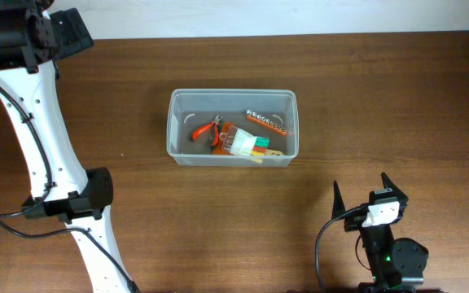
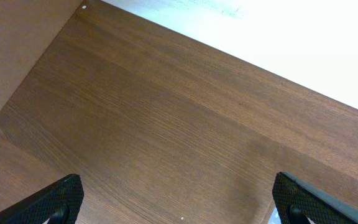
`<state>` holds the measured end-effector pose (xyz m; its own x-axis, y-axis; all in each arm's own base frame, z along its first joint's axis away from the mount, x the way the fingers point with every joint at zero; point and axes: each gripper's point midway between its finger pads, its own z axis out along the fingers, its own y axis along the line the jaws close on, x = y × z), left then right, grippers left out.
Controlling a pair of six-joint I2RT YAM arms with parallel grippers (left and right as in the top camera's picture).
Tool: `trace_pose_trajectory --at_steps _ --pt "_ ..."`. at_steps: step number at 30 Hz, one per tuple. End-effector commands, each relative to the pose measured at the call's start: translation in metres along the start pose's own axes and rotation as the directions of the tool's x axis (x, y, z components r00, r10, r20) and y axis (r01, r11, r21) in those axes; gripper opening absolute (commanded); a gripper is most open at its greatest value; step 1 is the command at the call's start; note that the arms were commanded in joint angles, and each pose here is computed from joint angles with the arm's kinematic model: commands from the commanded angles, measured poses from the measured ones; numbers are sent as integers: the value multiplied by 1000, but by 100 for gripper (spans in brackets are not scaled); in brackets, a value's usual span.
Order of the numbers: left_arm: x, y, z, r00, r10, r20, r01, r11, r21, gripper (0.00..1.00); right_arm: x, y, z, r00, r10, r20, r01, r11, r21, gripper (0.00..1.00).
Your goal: Pack container
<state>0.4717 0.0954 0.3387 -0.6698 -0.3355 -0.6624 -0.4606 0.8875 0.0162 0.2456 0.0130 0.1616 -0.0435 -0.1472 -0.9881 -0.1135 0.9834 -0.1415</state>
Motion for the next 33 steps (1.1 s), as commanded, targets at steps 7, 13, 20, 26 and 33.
trace_pose_trajectory --at_steps 7,13,20,26,33 --pt "5 -59 -79 987 96 125 -112 985 132 99 1 3 0 1000 11 0 -11 1000 -15 99" --pt "13 -85 -129 972 125 200 -168 961 218 99 1 3 0 1000 11 0 -11 1000 -15 99" --pt "26 -57 -186 966 117 232 -173 955 240 99 1 3 0 1000 11 0 -11 1000 -15 98" --pt "85 -10 -196 976 193 97 -207 965 162 99 1 3 0 1000 11 0 -11 1000 -15 99" --pt "147 49 -202 972 234 23 -234 971 41 99 1 3 0 1000 11 0 -11 1000 -15 99"
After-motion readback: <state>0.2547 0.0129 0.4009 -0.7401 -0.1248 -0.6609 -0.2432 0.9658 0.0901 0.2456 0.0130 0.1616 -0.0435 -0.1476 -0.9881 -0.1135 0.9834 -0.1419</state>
